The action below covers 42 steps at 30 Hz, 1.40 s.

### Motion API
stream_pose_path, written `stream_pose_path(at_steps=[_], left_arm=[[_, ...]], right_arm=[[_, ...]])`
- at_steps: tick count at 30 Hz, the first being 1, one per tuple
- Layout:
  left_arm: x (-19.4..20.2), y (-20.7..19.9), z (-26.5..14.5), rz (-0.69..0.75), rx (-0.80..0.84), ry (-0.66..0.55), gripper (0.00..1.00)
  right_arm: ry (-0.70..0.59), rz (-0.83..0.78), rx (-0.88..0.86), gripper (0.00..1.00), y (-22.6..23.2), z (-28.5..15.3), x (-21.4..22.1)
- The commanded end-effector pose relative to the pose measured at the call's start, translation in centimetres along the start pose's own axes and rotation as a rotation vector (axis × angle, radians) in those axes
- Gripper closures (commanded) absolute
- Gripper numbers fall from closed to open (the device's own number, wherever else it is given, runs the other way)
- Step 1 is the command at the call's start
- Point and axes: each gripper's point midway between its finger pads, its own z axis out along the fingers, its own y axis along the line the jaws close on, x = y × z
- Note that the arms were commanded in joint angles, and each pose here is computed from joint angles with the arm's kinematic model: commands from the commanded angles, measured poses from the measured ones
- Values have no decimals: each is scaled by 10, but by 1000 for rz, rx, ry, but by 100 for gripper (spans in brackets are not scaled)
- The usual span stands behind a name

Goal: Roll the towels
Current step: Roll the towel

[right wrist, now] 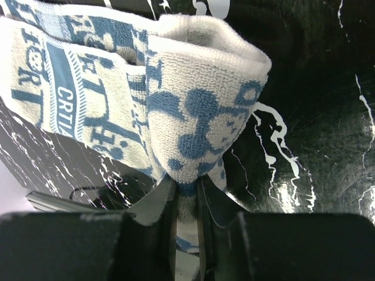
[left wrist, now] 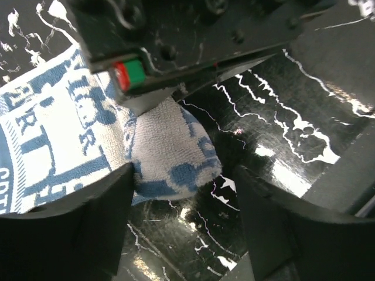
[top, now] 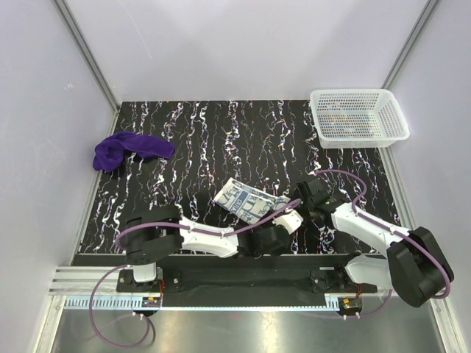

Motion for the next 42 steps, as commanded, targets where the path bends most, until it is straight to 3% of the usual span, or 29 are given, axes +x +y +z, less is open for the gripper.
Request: stream_pose_path(at_steps=[1, 5, 9, 10, 13, 16, 21, 24, 33, 42], left_arm=[[-20, -4, 8, -45, -30, -53, 40], [-19, -1, 13, -66, -47, -51, 63], [-19, 5, 16, -79, -55, -48, 98], [-19, 5, 16, -82, -49, -45, 100], [-18, 6, 13, -110, -18, -46, 100], [-16, 4, 10, -149, 43, -46, 100], [-14, 3, 5, -197, 126, -64, 100], [-12, 0, 4, -219, 177, -61, 100], [-11, -8, 4, -276, 312, -62, 100], [-7, -7, 3, -281, 318, -54, 100]], right_arm=[[28, -6, -43, 97, 12, -9, 8], [42, -3, -58, 98, 13, -12, 12], [54, -5, -62, 98, 13, -16, 16], [49, -3, -62, 98, 13, -17, 16], [38, -8, -56, 94, 12, -20, 14], [24, -14, -48, 79, 14, -23, 10], [-7, -31, -15, 32, 15, -28, 1], [-58, -46, 8, 23, 20, -37, -12], [-263, -45, 225, 10, -9, -72, -51], [-301, 15, 245, 6, -12, -68, -62]])
